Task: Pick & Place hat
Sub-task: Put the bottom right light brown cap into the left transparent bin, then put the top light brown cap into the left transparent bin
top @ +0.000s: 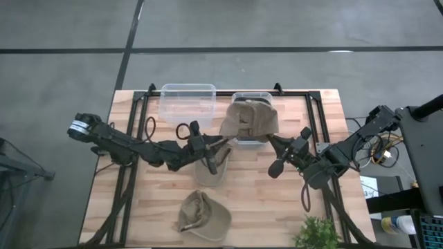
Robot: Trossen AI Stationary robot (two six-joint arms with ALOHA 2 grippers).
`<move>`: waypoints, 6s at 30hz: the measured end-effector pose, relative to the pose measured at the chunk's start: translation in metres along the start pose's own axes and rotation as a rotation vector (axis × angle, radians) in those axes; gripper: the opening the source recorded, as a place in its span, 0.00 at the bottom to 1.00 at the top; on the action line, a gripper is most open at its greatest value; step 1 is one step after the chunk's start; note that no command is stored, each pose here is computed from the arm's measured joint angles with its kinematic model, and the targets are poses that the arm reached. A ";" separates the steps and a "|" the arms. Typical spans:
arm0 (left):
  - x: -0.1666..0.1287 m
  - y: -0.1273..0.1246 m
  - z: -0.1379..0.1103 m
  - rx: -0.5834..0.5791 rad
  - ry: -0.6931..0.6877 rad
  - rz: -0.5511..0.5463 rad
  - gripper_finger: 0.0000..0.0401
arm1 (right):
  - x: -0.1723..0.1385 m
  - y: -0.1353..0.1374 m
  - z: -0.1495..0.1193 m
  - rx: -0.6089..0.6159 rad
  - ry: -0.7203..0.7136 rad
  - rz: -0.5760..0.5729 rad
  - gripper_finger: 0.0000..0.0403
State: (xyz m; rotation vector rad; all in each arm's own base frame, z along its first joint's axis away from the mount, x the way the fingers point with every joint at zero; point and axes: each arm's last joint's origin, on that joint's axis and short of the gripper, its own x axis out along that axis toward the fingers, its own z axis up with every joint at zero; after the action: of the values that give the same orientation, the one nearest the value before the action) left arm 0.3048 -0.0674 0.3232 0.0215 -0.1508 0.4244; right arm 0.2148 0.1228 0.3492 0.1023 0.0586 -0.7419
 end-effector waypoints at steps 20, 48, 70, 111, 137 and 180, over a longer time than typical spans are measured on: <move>-0.022 0.033 0.026 0.118 0.109 0.144 0.02 | -0.001 0.002 -0.002 -0.209 0.044 0.096 0.38; -0.016 0.163 0.124 0.478 0.998 0.343 0.01 | -0.003 -0.003 -0.068 -0.294 0.400 0.461 0.58; 0.053 0.209 0.073 0.428 1.467 0.152 0.04 | -0.003 -0.004 -0.075 -0.306 0.417 0.462 0.58; 0.054 0.191 0.059 0.034 1.471 0.232 0.35 | -0.002 -0.007 -0.083 -0.278 0.438 0.443 0.58; 0.005 0.036 -0.065 -0.386 1.502 0.518 0.35 | -0.003 -0.013 -0.095 -0.387 0.473 0.459 0.58; -0.058 0.059 -0.151 -0.834 1.162 0.306 0.30 | -0.002 -0.011 -0.095 -0.368 0.463 0.463 0.58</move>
State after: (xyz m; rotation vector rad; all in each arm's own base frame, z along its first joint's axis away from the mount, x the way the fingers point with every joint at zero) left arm 0.2494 -0.0291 0.1646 -1.0652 0.8334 0.5925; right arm 0.2037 0.1269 0.2547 -0.0655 0.5919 -0.2238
